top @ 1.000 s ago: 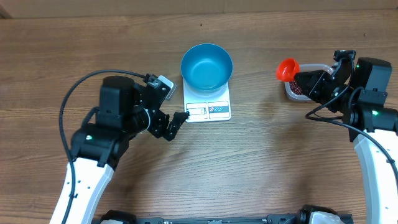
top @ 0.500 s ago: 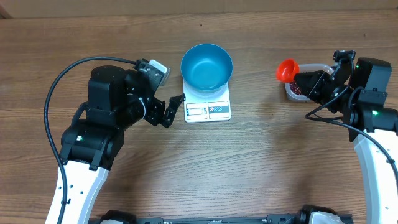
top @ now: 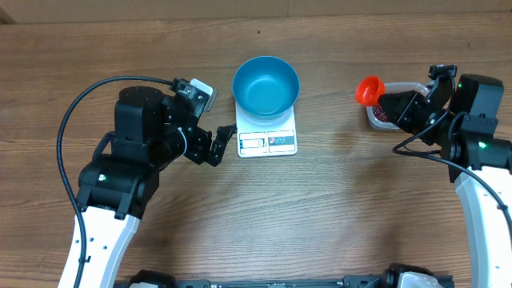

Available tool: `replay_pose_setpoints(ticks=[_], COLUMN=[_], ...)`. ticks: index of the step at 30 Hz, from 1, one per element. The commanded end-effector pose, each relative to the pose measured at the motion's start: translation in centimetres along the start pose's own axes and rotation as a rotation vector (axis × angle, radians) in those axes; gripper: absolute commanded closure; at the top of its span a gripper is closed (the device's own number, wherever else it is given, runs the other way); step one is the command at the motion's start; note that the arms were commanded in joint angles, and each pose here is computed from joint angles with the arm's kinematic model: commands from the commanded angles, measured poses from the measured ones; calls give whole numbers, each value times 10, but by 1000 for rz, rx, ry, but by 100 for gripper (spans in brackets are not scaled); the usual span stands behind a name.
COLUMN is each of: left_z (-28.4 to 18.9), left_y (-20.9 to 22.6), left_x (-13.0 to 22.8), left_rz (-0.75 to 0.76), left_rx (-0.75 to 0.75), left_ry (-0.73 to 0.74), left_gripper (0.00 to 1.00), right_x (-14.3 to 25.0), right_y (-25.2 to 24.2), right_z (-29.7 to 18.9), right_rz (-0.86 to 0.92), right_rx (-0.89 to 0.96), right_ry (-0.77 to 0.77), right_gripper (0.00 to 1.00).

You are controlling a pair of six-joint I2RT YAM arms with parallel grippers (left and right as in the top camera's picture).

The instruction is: Scoop item into bowl and weigh 150g on scale

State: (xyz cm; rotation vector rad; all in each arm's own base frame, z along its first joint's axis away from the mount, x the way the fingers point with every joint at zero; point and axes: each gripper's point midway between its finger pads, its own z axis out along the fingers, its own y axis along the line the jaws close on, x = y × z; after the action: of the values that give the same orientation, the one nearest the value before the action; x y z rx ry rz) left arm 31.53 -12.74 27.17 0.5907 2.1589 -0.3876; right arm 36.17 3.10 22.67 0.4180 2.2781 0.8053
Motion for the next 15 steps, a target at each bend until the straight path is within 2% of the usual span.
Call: replay_pose_setpoints(ticks=[1,15], left_z=[-5,-5], left_y=[-2,-3], left_x=[-9,1], left_rz=[-6,-18], left_rx=[-4,1], left_ry=[-25,13], left_gripper=[0,0], right_x=[-9,-8], right_y=[8,7], right_z=[-8,-8], right_rz=[-29,-26], right_rx=[-7,-5], right_ry=[-37,-32], right_gripper=[96,96])
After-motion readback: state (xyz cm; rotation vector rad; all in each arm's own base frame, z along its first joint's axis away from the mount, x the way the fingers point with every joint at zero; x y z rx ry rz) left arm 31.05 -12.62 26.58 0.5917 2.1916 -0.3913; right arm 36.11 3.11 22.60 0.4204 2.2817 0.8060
